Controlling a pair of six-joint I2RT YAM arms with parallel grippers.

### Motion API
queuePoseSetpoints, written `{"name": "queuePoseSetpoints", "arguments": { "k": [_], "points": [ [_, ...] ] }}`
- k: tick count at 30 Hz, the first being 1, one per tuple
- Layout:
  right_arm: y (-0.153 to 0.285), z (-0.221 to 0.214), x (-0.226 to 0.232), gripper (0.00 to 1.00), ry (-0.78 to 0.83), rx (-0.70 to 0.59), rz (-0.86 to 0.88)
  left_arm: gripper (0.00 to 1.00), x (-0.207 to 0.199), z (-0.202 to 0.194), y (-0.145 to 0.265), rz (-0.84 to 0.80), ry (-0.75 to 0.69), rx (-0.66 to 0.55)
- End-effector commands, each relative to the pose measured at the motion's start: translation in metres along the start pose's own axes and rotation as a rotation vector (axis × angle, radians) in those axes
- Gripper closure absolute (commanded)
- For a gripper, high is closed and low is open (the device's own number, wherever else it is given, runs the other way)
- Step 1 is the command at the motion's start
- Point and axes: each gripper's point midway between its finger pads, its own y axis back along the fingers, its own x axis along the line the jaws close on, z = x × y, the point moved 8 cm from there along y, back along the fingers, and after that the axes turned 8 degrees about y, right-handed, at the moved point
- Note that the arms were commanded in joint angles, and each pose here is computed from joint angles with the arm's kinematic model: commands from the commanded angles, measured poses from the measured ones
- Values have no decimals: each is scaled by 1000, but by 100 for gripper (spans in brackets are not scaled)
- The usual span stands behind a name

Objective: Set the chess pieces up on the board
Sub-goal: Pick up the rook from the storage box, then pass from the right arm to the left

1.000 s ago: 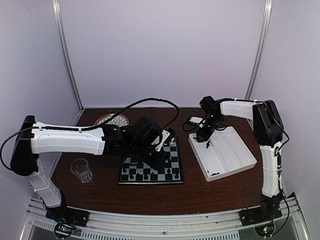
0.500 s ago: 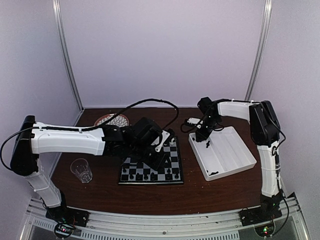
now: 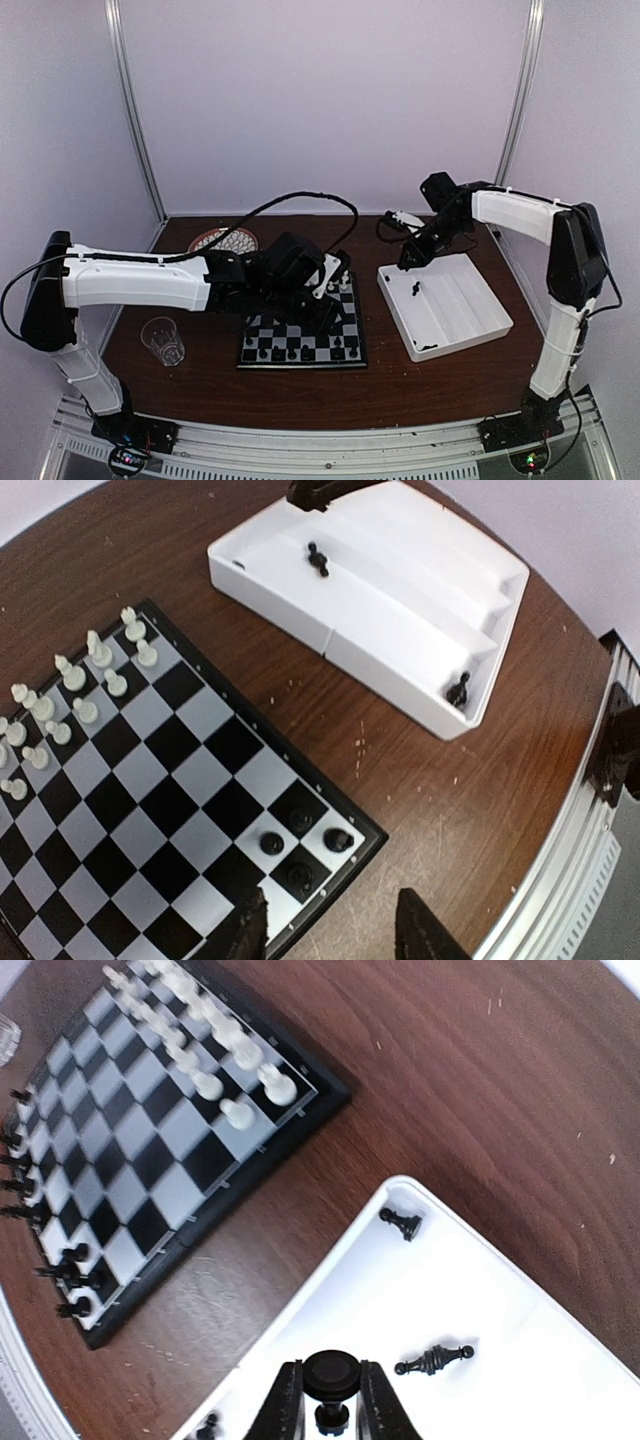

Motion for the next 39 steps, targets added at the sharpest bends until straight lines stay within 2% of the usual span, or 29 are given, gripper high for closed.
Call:
{"name": "queuePoseSetpoints", "arguments": {
  "k": [1,5,8,10,15,21,24,39],
  "points": [
    [57,15,26,89,-139,-245,120,53,-8,34,6,-33,12,-274],
    [89,30,49,87,-197,-445,265,53,-19,54,16,-142,-85,-552],
    [100,38,57,87,-252,-524,371,53,-18,61,17,-140,-163,-739],
    [104,42,60,87,-290,-587,437,53,-22,69,14,-121,-219,-816],
    [111,46,64,87,-395,-679,539,54,-31,93,-1,-51,-291,-896],
    [120,56,63,87,-459,-758,619,57,-38,110,-11,-18,-284,-955],
    [122,57,64,87,-471,-771,627,61,-38,115,-14,6,-279,-971],
    [122,54,70,84,-480,-786,646,67,-36,134,-28,134,-311,-991]
  ]
}}
